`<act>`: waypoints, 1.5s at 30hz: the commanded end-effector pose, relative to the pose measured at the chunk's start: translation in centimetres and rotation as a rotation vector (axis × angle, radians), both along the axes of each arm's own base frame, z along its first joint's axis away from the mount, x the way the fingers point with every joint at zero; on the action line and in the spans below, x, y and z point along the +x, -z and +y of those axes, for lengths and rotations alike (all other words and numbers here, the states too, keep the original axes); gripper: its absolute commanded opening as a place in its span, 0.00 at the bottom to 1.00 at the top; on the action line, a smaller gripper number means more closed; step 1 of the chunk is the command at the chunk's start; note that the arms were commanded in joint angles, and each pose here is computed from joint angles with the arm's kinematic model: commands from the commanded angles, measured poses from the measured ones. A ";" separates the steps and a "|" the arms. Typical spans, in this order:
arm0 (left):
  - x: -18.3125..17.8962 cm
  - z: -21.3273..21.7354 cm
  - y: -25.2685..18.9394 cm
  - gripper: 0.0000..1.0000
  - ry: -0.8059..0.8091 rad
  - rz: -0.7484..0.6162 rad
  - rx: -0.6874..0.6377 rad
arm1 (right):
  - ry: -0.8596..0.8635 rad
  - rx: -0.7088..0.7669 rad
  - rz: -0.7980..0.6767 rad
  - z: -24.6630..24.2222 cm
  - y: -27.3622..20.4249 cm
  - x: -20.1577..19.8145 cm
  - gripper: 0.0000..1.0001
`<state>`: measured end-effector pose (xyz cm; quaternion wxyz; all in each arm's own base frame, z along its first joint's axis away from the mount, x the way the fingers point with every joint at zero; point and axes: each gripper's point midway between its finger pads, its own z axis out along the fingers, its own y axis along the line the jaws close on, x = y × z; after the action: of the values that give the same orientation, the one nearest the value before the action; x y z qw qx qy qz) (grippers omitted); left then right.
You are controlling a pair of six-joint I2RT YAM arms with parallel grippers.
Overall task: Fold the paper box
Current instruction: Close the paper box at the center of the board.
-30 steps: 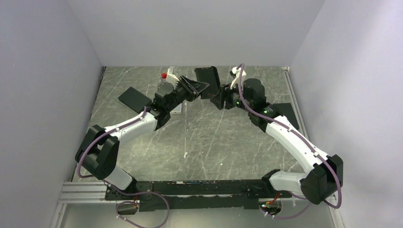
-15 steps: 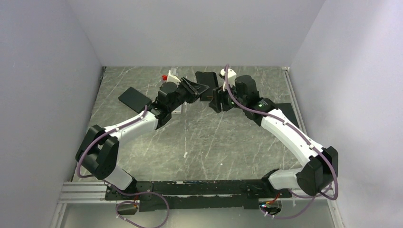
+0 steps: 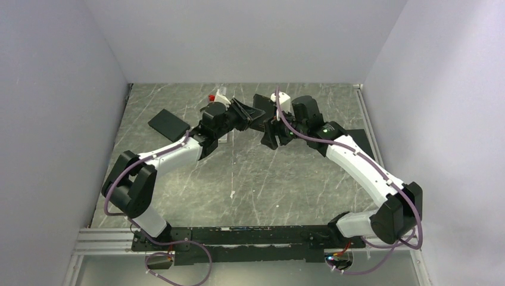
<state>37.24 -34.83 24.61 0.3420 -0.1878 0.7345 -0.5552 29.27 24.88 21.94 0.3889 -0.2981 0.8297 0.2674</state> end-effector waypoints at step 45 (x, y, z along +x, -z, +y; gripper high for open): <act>-16.8 7.6 -13.3 0.00 0.597 -1.220 0.020 | -0.819 0.469 -0.574 -5.5 -16.9 -7.8 0.65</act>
<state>22.70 -27.91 36.17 0.4887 0.3031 0.5053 -0.6434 25.45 19.20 36.07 0.5044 -0.4536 0.5471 0.4905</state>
